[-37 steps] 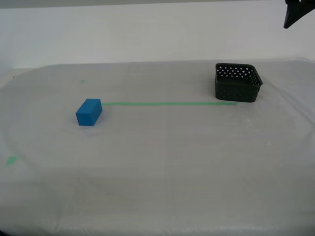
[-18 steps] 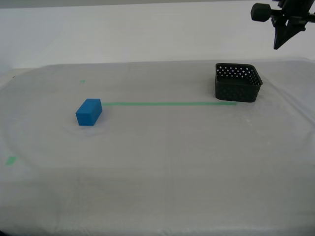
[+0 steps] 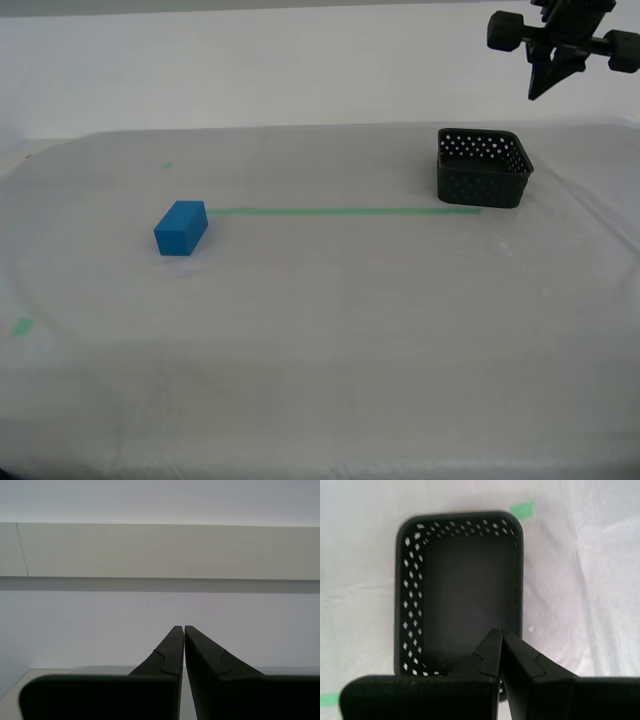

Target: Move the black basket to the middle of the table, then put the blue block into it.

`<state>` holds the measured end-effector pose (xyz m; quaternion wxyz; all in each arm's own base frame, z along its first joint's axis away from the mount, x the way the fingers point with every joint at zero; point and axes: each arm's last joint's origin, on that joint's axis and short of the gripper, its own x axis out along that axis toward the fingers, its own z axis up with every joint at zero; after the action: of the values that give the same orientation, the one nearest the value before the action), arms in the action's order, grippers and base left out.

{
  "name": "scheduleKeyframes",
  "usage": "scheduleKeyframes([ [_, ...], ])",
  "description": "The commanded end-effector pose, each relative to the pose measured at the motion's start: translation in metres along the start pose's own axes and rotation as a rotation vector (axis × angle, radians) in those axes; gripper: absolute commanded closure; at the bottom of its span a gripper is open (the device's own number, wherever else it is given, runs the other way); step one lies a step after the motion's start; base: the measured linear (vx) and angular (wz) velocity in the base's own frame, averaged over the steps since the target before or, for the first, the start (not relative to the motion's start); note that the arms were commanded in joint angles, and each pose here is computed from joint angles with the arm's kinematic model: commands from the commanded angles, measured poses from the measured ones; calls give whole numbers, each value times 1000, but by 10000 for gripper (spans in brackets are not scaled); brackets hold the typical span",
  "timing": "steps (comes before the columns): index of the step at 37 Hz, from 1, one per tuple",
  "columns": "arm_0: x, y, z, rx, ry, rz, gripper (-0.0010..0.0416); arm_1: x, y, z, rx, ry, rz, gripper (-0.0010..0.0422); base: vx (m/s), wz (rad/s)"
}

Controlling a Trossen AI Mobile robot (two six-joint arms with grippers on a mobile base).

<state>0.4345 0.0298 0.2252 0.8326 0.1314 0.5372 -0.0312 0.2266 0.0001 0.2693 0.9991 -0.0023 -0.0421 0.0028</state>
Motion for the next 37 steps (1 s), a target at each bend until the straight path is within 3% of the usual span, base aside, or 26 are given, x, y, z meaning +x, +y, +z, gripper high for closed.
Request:
scheduleKeyframes([
  [1,-4,2,3,0,-16,8,406,0,0,1,2,-6,1,412,0,0],
  [11,-17,9,14,-9,-61,49,406,0,0,1,2,-6,1,412,0,0],
  [15,-19,10,16,39,-68,52,405,0,0,1,2,-6,1,412,0,0],
  [20,-20,10,15,43,-55,43,398,0,0,1,2,-6,1,412,0,0],
  [37,-15,8,9,27,-25,33,264,0,0,1,2,-6,1,412,0,0],
])
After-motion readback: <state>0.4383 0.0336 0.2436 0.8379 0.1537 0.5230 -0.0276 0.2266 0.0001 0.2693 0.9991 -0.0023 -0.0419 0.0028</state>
